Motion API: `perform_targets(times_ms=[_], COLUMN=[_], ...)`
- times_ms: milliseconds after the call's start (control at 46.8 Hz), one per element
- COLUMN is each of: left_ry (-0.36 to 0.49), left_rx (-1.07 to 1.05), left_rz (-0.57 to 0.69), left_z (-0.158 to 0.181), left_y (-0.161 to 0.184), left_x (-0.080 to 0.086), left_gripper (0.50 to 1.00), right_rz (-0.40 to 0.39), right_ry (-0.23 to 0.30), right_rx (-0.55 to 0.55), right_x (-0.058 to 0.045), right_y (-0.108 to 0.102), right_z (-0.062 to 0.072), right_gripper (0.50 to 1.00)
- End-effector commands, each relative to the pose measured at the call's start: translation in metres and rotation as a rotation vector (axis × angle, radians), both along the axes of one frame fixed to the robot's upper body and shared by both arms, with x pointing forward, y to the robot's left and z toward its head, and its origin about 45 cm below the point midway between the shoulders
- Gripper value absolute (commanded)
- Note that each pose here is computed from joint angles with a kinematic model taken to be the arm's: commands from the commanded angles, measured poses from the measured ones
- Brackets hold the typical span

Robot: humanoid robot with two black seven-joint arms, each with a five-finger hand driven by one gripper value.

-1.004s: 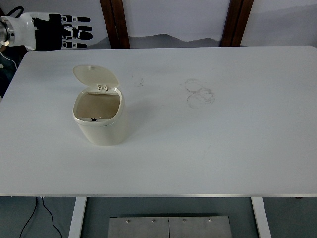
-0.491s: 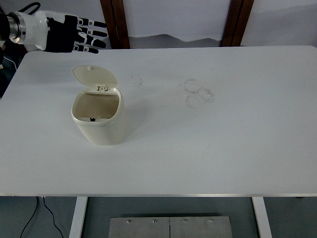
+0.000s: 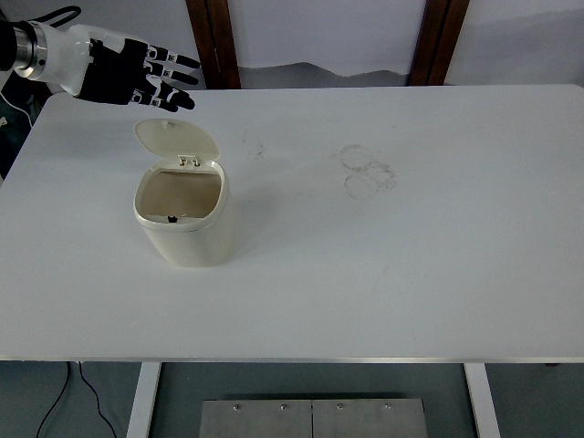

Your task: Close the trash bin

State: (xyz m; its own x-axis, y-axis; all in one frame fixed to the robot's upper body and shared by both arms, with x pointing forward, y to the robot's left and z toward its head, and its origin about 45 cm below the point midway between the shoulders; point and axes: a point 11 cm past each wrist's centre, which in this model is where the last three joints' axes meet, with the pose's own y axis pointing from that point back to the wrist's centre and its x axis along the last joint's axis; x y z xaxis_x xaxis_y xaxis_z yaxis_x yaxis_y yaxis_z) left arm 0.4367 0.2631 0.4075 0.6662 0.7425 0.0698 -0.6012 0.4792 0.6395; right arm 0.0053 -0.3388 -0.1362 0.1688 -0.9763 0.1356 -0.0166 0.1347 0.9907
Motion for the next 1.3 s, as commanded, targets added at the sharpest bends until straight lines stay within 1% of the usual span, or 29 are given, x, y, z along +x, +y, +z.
perform_targets(times_ms=[0,128,278,513,705,833,962,1090,1282], left_ry=[0.007,0.021,0.04,0.048,0.089,0.134,0.147,0.13,0.137], left_rx=[0.008,0.015,0.053,0.068,0.077,0.107,0.152,0.166,0.169], left_rz=[-0.008,-0.036,-0.037,-0.067,-0.111,-0.101,-0.118,-0.137,-0.141], left_z=[-0.001,-0.003,-0.006,-0.004,-0.015,-0.03,-0.027,-0.014,-0.017], left_y=[-0.002,-0.009,-0.004,-0.002,-0.009,0.003,0.012,0.014,0.013], left_x=[-0.002,-0.008,-0.013,-0.017,-0.029,-0.039,-0.043,-0.043,-0.044], left_gripper=[1.0,1.0,1.0,1.0,1.0,1.0,1.0,1.0,1.0], right_rz=[0.0,0.0,0.0,0.001,0.001,0.001,0.001,0.002,0.002], right_ry=[0.0,0.0,0.001,-0.002,0.0,0.0,-0.001,-0.003,-0.005], right_rx=[0.0,0.0,0.0,-0.001,-0.001,-0.001,-0.001,-0.001,0.0], right_x=[0.0,0.0,0.0,0.003,0.004,0.004,0.005,0.006,0.007], right_y=[0.0,0.0,0.0,0.0,0.0,0.0,0.0,0.0,0.001], right_z=[0.0,0.0,0.0,0.0,0.0,0.0,0.0,0.0,0.0], right_gripper=[0.995,0.995,0.995,0.995,0.995,0.995,0.995,0.995,0.995])
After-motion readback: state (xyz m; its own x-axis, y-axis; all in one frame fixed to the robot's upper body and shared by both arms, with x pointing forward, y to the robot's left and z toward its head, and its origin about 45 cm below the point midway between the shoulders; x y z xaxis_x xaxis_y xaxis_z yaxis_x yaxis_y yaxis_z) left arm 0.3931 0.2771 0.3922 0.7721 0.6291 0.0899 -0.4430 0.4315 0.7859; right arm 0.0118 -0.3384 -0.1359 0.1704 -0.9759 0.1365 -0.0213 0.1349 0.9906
